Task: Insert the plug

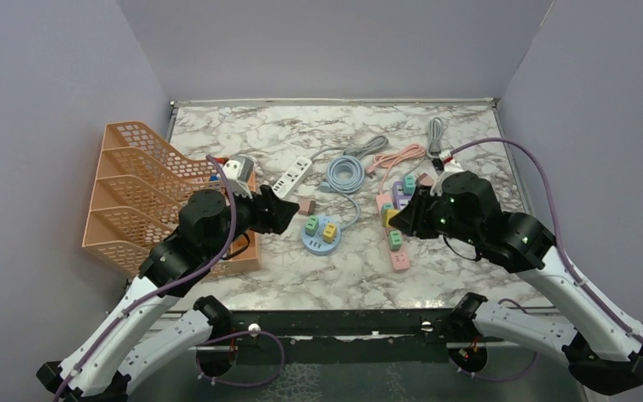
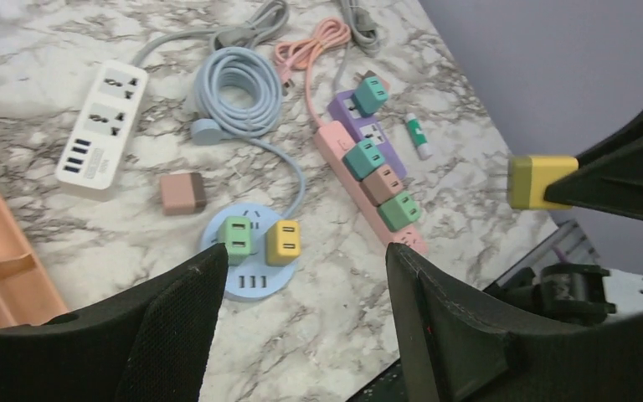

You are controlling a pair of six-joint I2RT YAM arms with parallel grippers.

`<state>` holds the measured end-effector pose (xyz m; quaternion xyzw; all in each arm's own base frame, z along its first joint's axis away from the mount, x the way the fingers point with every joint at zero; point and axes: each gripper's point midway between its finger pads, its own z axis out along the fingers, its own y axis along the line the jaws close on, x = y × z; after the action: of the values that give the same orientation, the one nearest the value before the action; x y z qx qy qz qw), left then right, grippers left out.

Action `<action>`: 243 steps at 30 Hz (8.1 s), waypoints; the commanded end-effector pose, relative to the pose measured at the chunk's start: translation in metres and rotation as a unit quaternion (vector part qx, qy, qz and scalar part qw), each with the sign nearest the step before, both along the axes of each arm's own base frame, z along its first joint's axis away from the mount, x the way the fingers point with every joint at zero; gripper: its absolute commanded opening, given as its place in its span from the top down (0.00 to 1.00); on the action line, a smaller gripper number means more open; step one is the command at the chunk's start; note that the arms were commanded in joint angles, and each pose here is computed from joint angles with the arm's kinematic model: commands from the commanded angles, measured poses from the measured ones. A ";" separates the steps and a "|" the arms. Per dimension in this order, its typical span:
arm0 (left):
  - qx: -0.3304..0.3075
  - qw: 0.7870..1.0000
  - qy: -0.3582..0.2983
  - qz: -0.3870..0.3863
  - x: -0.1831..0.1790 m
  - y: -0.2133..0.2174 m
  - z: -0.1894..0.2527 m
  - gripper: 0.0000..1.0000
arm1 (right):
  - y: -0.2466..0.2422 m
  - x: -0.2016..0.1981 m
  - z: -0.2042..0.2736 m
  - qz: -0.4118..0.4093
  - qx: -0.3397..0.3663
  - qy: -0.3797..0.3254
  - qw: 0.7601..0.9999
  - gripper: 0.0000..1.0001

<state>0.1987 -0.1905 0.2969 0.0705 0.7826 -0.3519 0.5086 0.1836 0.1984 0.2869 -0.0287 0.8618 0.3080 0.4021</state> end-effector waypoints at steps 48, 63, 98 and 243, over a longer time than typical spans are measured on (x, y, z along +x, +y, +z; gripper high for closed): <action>0.034 0.993 -0.051 0.099 0.039 0.021 -0.033 0.28 | -0.064 -0.006 -0.216 -0.007 -0.404 0.235 0.884 0.99; 0.052 0.993 -0.058 0.094 0.043 0.019 -0.038 0.28 | -0.072 0.007 -0.206 -0.056 -0.428 0.226 0.873 0.99; 0.071 0.992 -0.053 0.093 0.042 0.022 -0.051 0.28 | -0.044 -0.003 -0.231 -0.012 -0.360 0.259 0.896 0.99; -0.053 0.997 -0.021 -0.044 0.067 -0.078 -0.028 0.21 | 0.073 0.107 -0.055 0.063 0.000 -0.111 0.992 0.66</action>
<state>0.2760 -0.2599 0.2553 0.0892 0.7643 -0.3678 0.5222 0.2966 0.2454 0.1929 -0.0478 0.8640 0.2611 0.4278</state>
